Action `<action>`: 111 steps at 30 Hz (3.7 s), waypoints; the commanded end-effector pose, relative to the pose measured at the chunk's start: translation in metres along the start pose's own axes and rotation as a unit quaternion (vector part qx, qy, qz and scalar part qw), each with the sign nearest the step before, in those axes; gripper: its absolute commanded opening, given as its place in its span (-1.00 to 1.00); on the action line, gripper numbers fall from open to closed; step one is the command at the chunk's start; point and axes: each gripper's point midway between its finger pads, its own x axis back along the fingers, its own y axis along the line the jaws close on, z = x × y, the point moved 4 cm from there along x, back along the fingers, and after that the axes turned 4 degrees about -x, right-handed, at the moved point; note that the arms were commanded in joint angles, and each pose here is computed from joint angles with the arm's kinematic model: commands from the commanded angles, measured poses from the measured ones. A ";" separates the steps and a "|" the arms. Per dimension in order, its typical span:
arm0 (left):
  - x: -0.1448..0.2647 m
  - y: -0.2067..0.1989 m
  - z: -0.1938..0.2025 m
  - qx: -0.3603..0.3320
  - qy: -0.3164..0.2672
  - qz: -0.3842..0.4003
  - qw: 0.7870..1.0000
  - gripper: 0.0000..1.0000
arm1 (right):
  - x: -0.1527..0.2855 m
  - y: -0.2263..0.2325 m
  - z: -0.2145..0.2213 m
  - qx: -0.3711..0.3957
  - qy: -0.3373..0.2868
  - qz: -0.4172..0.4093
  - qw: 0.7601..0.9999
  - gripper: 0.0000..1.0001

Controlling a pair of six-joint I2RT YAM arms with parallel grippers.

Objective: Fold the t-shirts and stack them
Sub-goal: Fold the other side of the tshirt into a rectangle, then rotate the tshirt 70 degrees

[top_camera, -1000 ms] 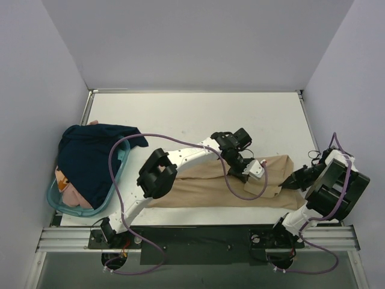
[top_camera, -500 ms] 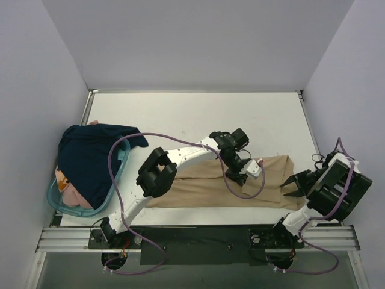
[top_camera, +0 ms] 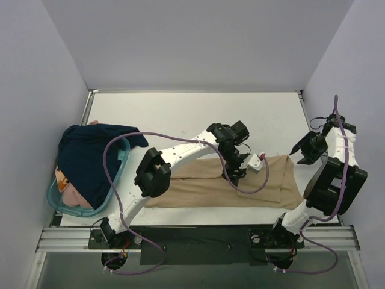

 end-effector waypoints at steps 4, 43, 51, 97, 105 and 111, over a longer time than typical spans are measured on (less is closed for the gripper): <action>0.108 0.003 0.025 0.125 0.065 -0.146 0.979 0.16 | -0.048 -0.009 -0.010 0.042 0.048 0.007 0.998 -0.15; 0.224 -0.146 0.239 0.506 0.191 -0.327 0.775 0.01 | -0.057 0.063 -0.069 0.098 -0.001 -0.001 0.995 -0.36; 0.248 -0.116 0.220 0.479 0.161 -0.354 0.787 -0.20 | -0.033 0.012 0.013 0.018 0.002 0.077 0.997 -1.00; 0.194 -0.179 0.197 0.476 0.182 -0.291 0.810 -0.08 | -0.107 0.114 -0.084 0.000 0.028 -0.044 0.999 -0.18; 0.203 -0.196 0.196 0.477 0.157 -0.318 0.804 0.07 | -0.158 0.139 -0.099 -0.056 0.072 -0.091 0.992 -0.73; 0.198 -0.211 0.189 0.388 0.144 -0.302 0.859 0.08 | -0.164 0.218 -0.129 -0.059 0.057 -0.219 0.972 -1.00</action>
